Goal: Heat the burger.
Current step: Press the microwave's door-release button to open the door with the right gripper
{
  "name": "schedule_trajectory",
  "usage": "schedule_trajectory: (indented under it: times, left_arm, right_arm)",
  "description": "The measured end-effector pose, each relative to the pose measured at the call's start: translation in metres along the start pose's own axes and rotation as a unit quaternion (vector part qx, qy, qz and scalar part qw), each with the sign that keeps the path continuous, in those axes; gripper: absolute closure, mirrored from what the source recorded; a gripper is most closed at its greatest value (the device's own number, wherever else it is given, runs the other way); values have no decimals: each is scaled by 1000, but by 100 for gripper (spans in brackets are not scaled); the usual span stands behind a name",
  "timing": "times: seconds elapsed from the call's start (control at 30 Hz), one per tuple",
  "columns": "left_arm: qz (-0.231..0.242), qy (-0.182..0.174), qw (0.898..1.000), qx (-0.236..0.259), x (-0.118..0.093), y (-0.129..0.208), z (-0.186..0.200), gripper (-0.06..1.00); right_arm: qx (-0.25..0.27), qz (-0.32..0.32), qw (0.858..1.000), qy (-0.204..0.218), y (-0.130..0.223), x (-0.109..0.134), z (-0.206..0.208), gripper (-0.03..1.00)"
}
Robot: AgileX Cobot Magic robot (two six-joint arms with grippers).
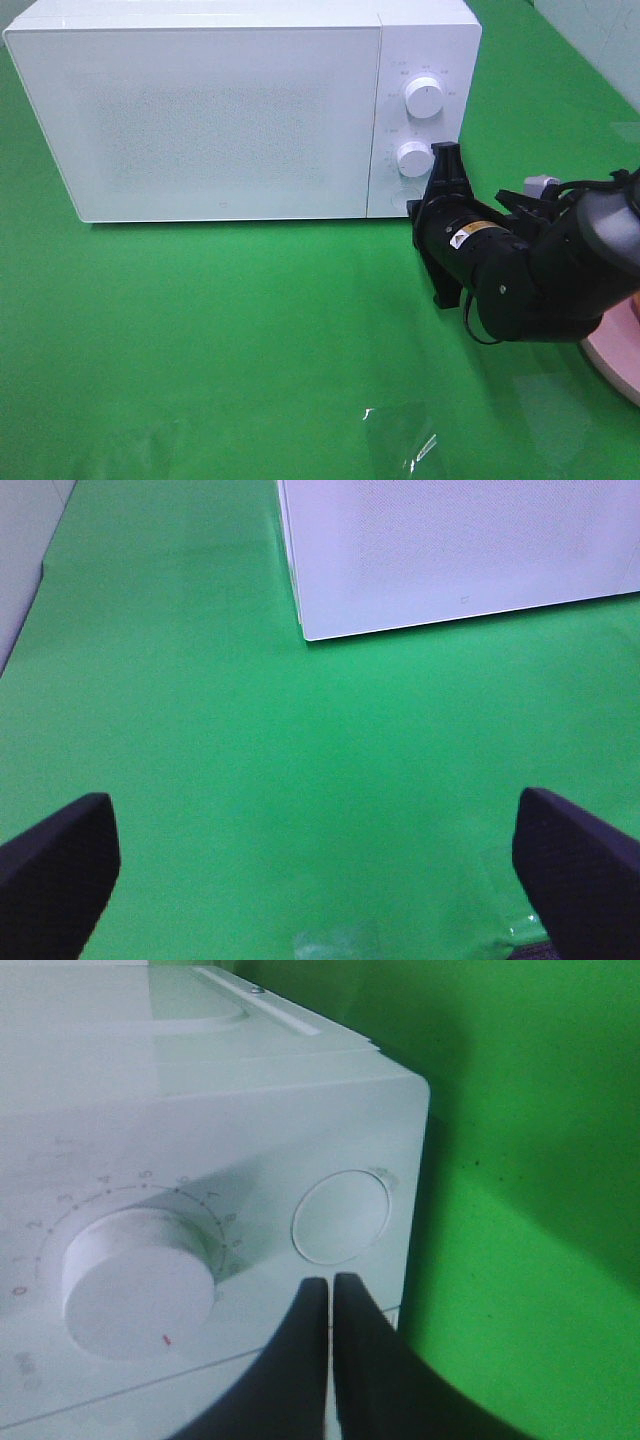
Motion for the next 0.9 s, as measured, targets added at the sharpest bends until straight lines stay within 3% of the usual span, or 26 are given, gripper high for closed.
schedule_trajectory:
  times: [0.47, 0.9]
  left_arm:
    - [0, 0, 1000, 0, 0, 0, 0, -5]
    - [0, 0, 1000, 0, 0, 0, 0, -5]
  right_arm:
    - [-7, -2, 1000, 16, -3, -16, -29, 97]
    - [-24, -13, 1000, 7, -13, -10, -35, 97]
Point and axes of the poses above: a point on each arm's last joint axis where the gripper is mounted, z pointing back along that axis away from the gripper, x along the wrist's bending axis when the last joint is at zero, y = z × x, the point moved 10 cm from there along -z, pointing out along that axis toward the gripper, and after that the axes turned 5 degrees about -z, right-handed, at the moved point
